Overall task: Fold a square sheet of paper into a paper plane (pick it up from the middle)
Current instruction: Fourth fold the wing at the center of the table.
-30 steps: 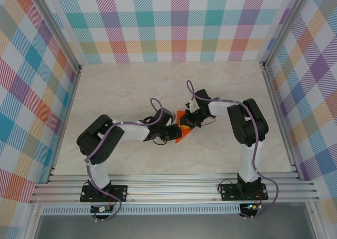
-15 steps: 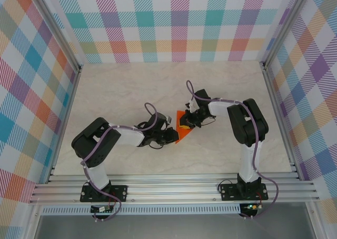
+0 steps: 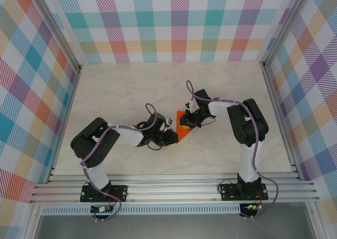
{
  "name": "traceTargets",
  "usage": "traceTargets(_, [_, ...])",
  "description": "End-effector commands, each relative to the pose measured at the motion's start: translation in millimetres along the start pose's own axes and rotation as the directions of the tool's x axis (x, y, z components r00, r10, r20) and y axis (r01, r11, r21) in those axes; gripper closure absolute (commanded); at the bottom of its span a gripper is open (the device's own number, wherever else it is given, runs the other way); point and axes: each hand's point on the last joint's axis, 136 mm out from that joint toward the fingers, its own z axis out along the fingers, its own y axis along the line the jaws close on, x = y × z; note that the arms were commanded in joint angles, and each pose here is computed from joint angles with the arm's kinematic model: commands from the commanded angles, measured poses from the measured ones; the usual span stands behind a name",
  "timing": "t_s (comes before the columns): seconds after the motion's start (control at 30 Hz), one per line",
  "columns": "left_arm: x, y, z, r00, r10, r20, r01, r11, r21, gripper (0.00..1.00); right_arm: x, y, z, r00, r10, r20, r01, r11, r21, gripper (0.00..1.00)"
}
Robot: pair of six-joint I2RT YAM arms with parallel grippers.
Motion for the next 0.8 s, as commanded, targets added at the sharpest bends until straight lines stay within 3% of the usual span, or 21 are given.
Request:
traceTargets(0.0, [65.1, 50.6, -2.6, 0.966, -0.113, -0.231, 0.074, 0.983, -0.168, 0.82, 14.8, -50.1, 16.6, 0.996, 0.08, -0.036, -0.073, 0.983, 0.168, 0.87])
traceTargets(0.27, [62.9, 34.5, -24.6, 0.974, -0.063, -0.218, 0.028, 0.987, -0.158, 0.83, 15.4, -49.9, 16.2, 0.996, 0.085, -0.038, -0.077, 0.983, 0.169, 0.87])
traceTargets(0.53, [-5.3, -27.2, -37.9, 0.999, 0.022, -0.027, -0.023, 0.999, -0.049, 0.81, 16.6, -50.6, 16.2, 0.995, 0.086, -0.04, -0.079, 0.982, 0.17, 0.87])
traceTargets(0.77, [-36.5, -47.3, -10.2, 0.999, 0.042, -0.016, -0.042, 0.999, -0.001, 0.81, 16.2, -50.6, 15.9, 0.996, 0.084, -0.038, -0.077, 0.982, 0.173, 0.87])
